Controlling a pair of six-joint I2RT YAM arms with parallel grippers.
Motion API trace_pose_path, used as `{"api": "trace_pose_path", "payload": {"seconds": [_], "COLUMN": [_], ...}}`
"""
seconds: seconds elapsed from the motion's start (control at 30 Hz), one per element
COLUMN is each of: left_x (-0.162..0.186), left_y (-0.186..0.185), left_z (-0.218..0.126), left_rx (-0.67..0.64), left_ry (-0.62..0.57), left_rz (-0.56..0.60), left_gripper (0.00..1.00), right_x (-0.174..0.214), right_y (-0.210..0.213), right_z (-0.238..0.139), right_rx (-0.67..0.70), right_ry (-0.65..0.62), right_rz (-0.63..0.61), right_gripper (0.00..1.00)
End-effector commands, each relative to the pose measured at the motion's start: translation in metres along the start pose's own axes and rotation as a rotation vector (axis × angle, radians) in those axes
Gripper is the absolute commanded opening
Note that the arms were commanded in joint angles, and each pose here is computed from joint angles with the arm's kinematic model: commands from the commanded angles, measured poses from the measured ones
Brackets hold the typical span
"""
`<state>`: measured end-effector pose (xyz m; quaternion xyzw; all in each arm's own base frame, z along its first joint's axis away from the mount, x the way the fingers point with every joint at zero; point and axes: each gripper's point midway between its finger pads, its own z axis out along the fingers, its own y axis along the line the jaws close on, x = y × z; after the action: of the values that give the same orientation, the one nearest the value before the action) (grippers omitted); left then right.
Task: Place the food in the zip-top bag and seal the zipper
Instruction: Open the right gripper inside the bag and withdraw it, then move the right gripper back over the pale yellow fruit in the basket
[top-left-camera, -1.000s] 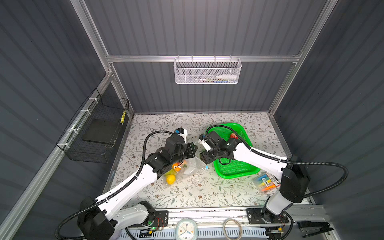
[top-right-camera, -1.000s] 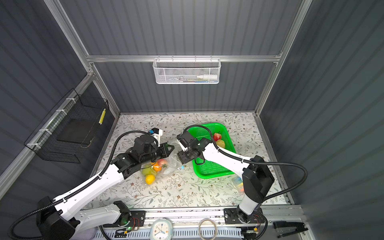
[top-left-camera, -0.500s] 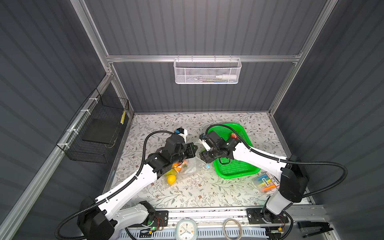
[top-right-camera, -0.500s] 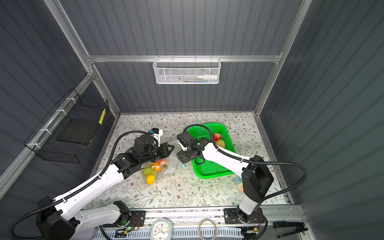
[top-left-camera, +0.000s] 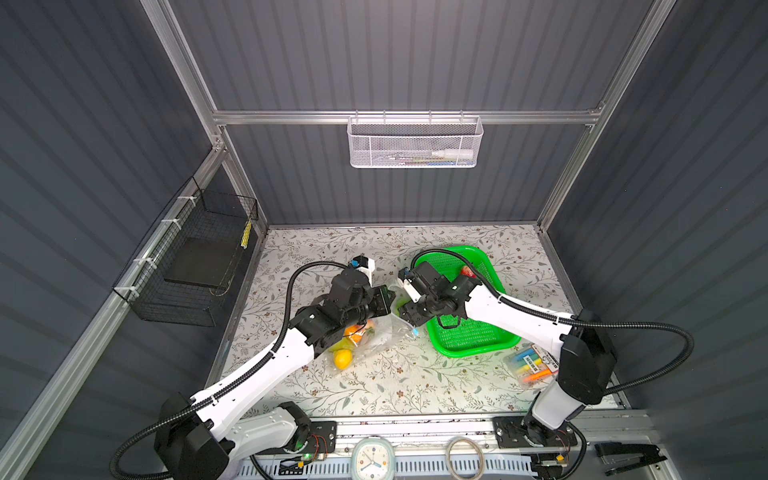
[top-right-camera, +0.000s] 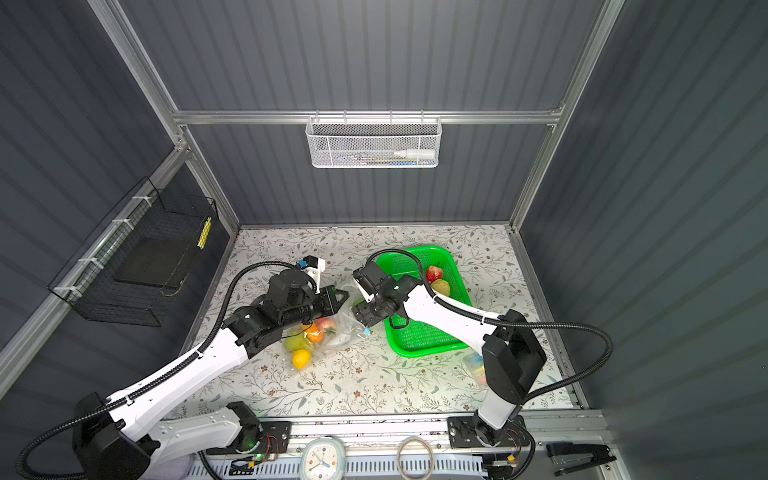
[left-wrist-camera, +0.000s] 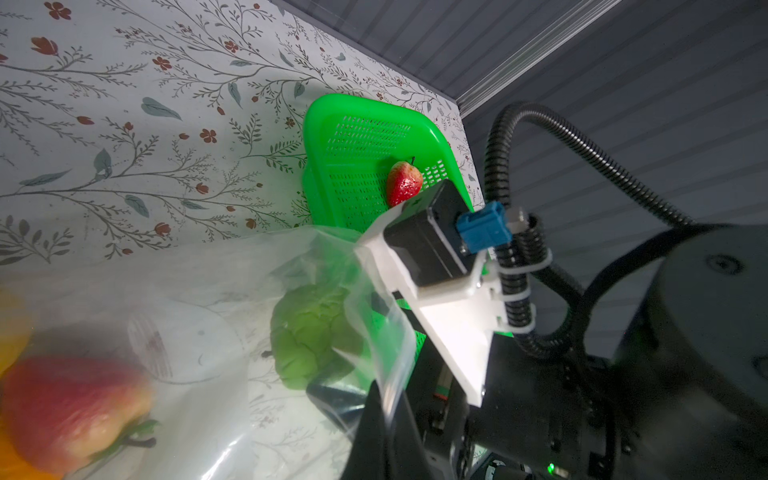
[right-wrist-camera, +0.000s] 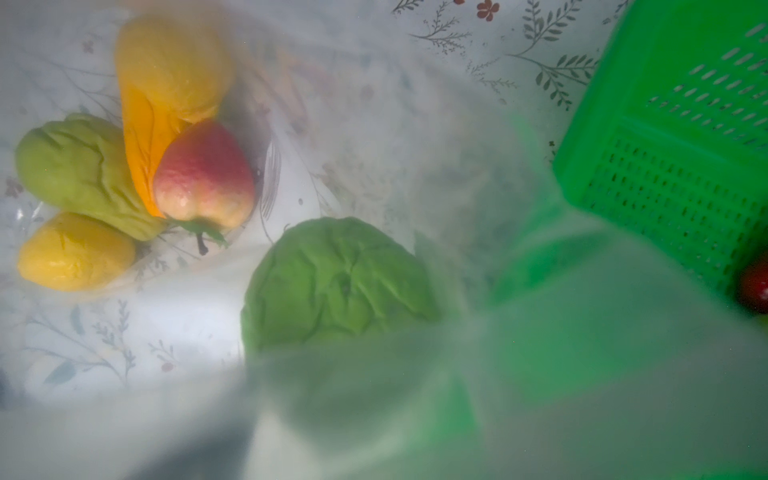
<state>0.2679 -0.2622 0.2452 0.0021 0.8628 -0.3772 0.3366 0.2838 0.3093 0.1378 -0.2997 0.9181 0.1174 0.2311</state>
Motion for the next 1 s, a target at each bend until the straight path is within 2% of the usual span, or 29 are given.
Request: {"api": "trace_pose_path", "payload": {"seconds": [0.0, 0.4, 0.7, 0.8, 0.97], "left_x": [0.001, 0.001, 0.002, 0.002, 0.002], "left_y": [-0.006, -0.004, -0.003, -0.003, -0.003], "left_z": [-0.001, -0.006, -0.005, -0.005, -0.005], "left_rx": [0.016, 0.015, 0.015, 0.015, 0.017], "left_ry": [0.007, -0.002, -0.002, -0.002, -0.002], "left_rz": [0.004, -0.001, -0.002, -0.002, -0.003], "left_gripper": [0.0, 0.0, 0.0, 0.0, 0.0], "right_x": [-0.013, -0.038, -0.043, -0.035, -0.006], "right_y": [0.012, 0.021, -0.025, -0.055, -0.116], "right_z": [-0.018, -0.047, -0.082, -0.086, -0.088], "right_rx": [-0.068, -0.204, -0.24, -0.176, 0.057], "right_ry": [-0.068, -0.265, -0.434, -0.448, -0.396], "right_rz": [0.008, 0.1, 0.295, 0.372, 0.491], "right_gripper": [0.86, 0.87, 0.88, 0.88, 0.89]}}
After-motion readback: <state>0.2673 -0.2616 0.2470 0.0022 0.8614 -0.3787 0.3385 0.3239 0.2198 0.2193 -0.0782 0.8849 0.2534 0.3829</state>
